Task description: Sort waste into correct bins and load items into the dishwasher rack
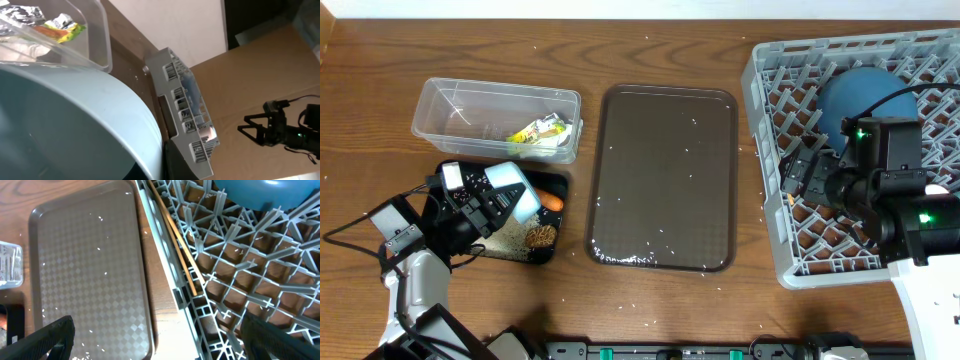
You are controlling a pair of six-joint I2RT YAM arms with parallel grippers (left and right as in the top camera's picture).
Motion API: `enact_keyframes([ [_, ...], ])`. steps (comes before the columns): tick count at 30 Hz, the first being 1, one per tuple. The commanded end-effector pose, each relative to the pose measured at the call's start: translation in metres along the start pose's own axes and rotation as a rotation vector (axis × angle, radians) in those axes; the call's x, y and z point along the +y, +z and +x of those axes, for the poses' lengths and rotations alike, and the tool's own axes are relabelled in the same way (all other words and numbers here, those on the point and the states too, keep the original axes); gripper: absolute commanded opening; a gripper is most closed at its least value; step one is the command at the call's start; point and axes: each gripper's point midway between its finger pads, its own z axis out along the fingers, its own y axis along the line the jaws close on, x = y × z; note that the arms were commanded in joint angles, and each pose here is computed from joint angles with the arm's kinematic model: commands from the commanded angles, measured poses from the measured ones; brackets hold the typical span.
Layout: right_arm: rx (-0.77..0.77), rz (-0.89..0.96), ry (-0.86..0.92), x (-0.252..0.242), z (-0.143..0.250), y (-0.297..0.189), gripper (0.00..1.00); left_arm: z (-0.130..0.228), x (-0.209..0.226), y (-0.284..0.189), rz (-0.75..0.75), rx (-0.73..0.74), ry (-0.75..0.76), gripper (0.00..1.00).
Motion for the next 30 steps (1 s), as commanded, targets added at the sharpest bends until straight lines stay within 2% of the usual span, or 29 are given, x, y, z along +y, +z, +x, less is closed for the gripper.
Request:
enact_keyframes([
  [1,-0.008,0.004,-0.012,-0.003,-0.002,-0.002,0.99,0.002,0.007,0.001,-0.031,0.003,-0.027,0.06],
  [5,-0.006,0.004,-0.012,-0.003,-0.002,-0.002,0.99,0.001,-0.004,0.001,0.033,0.003,-0.001,0.06],
  [9,-0.01,0.004,-0.012,-0.002,-0.003,-0.002,0.99,0.002,0.011,0.0,-0.057,0.003,-0.024,0.07],
  [18,-0.008,0.004,-0.012,-0.002,-0.002,-0.002,0.99,0.005,0.01,0.0,-0.051,0.007,-0.058,0.06],
  [23,-0.008,0.004,-0.012,-0.003,-0.002,-0.002,0.99,0.005,-0.007,0.0,0.049,0.007,-0.057,0.07],
  [30,-0.007,0.004,-0.012,-0.003,-0.002,-0.002,0.99,0.006,-0.012,0.002,0.067,0.016,-0.062,0.06],
])
